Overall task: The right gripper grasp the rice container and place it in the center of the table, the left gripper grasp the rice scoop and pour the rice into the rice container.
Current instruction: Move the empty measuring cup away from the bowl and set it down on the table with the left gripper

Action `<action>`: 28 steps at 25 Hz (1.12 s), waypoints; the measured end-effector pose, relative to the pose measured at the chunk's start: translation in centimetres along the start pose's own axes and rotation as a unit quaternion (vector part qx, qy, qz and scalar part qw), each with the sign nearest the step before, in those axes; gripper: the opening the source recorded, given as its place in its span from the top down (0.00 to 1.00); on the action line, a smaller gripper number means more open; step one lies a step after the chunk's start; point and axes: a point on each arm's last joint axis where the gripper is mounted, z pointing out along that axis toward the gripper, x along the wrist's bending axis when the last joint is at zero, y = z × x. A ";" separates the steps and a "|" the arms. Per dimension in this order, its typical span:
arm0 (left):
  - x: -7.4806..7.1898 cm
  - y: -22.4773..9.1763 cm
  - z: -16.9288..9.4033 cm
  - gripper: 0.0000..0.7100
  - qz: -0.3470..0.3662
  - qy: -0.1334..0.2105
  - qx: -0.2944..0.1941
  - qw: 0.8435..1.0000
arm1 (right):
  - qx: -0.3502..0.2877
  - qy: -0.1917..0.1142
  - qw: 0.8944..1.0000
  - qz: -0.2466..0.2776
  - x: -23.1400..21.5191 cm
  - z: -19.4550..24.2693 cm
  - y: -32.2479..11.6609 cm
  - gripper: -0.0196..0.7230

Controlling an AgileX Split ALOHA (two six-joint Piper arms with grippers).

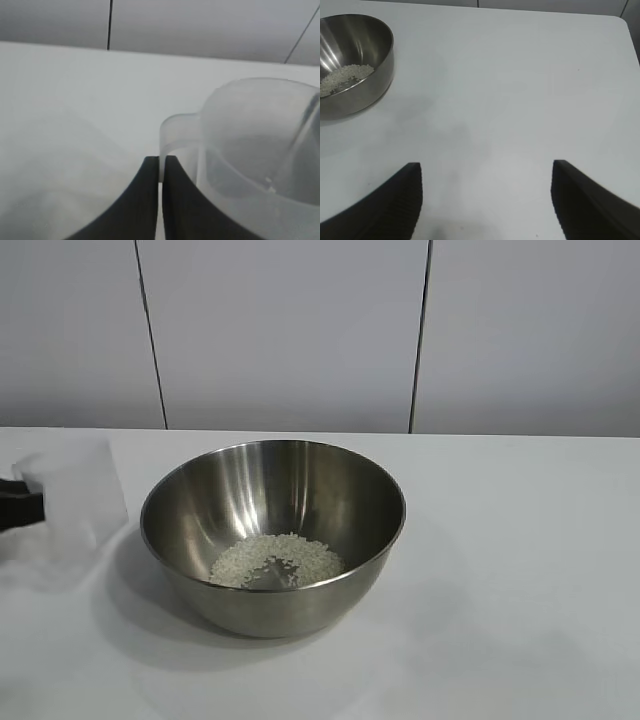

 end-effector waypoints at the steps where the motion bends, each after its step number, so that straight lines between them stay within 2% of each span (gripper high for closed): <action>1: 0.1 -0.4 0.2 0.99 0.004 0.000 0.006 1.000 | 0.000 0.000 1.000 0.000 0.0 0.0 0.0 0.31; 13: 0.2 -0.7 0.8 0.99 0.082 -0.003 0.008 0.997 | 0.000 0.000 1.000 0.000 0.0 0.0 0.0 0.31; 18: 0.2 -0.7 0.8 0.98 0.089 -0.005 0.007 0.996 | 0.000 0.000 1.000 0.000 0.0 0.0 0.0 0.31; 21: 0.1 -0.7 0.8 0.89 0.089 -0.006 0.007 0.996 | 0.000 0.000 1.000 0.000 0.0 0.0 0.0 0.31; 26: 0.0 -0.9 0.5 0.62 0.081 -0.007 0.011 0.997 | 0.000 0.000 1.000 0.000 0.0 0.0 0.0 0.31; 28: 0.0 -1.3 0.1 0.58 0.077 -0.007 0.018 0.997 | 0.000 0.000 1.000 0.000 0.0 0.0 0.0 0.31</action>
